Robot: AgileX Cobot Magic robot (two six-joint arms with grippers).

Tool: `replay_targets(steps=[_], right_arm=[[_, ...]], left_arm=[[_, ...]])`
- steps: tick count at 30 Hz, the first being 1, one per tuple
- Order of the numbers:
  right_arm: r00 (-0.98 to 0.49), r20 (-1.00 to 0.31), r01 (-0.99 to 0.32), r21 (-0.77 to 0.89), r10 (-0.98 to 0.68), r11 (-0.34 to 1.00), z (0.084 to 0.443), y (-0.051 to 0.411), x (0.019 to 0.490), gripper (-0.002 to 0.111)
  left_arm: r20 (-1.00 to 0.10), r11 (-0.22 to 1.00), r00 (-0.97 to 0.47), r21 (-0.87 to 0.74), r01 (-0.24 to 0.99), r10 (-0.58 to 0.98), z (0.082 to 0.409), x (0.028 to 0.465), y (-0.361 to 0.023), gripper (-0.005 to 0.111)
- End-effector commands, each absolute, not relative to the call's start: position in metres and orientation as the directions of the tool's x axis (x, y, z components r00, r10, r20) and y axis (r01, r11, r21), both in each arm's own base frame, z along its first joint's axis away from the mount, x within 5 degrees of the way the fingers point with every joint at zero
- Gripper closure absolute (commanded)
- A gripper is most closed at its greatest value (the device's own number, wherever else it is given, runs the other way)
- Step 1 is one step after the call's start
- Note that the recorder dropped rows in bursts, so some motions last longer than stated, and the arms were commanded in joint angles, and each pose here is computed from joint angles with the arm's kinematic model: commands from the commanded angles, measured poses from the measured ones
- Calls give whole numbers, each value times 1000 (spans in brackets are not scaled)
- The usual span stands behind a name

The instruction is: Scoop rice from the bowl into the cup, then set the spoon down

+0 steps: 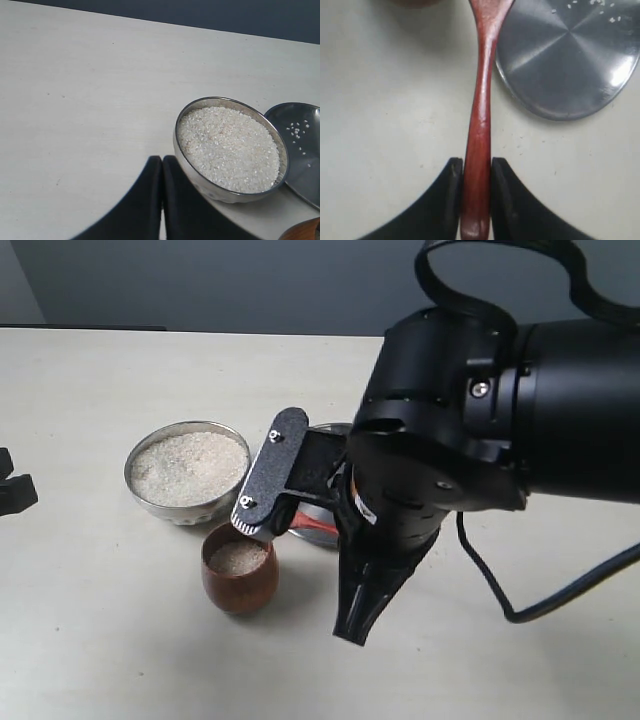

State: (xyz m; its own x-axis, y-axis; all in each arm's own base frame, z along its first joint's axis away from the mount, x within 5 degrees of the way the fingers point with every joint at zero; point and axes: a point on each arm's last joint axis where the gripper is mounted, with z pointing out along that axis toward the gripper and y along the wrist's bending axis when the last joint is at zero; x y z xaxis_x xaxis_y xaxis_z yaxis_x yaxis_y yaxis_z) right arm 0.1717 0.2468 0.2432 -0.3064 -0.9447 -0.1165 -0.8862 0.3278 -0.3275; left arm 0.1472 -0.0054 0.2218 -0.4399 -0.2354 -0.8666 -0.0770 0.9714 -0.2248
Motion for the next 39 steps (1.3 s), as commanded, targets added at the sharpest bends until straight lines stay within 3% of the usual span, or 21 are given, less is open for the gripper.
replay_targets(steps=[1,39], right_arm=[[-229,-102,-886,-391,-968,251,247,251,164,109],[-129,-40,-869,-477,-991,133,250,252,163,109]], left_arm=[[-873,973,-431,-223,-65,-229,224,149,-6,106],[-873,973,-431,-223,-65,-229,224,149,-6,106]])
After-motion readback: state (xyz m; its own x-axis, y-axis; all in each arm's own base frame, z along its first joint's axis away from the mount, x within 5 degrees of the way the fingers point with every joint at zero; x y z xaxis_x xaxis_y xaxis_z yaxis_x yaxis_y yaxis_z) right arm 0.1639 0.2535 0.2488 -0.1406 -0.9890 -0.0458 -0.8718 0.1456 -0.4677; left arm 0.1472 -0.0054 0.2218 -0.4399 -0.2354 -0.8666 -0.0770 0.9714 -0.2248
